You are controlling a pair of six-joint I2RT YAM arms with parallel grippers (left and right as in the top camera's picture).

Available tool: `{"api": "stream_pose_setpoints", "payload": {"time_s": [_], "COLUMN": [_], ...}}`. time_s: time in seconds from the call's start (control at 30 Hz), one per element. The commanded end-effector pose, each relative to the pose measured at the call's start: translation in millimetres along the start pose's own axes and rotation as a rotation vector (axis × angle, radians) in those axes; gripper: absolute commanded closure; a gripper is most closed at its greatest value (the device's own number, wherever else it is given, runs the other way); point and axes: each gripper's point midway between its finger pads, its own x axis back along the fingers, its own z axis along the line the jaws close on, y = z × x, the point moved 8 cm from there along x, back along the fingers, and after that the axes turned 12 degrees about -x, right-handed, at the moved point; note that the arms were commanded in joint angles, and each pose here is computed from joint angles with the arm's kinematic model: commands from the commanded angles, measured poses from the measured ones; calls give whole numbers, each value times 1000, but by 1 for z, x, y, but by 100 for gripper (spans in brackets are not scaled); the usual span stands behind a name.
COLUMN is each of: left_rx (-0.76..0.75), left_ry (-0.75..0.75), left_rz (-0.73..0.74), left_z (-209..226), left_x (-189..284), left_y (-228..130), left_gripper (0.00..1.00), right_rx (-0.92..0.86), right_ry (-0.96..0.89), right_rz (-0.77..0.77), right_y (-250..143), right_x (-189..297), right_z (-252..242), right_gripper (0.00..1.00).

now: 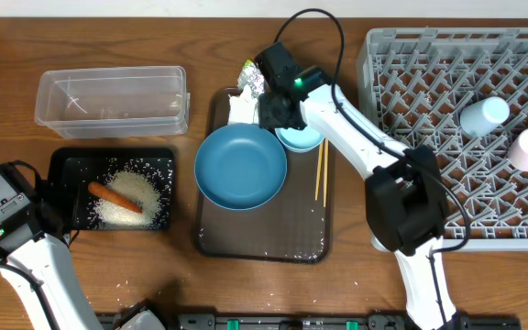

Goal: Sort waste into correct bins and load items into the dishwasher rack
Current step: 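Grasp the small light-blue bowl on the tray with the right gripper, then carry the light-blue bowl into the dish rack and release it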

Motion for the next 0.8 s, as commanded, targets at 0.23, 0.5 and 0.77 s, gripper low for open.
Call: {"api": "stream_pose_setpoints", "payload": {"time_s": [0.23,0.5,0.77], "left_rx": [3,3,3], "left_ry": [-3,-3,-3], "left_rz": [-16,-16,-16], "left_z": [-2,-2,-2], "left_x": [4,4,4], "left_y": [5,5,5], "left_gripper": [2,2,2], "right_rx": [-37,-38,-74], "right_ry": [-57,41,166], "right_rz": [18,-61,-277], "right_y": [-6,18,60], "right_x": [-28,25,141], "right_z": [-5,2,-20], "right_gripper": [71,90,99]}}
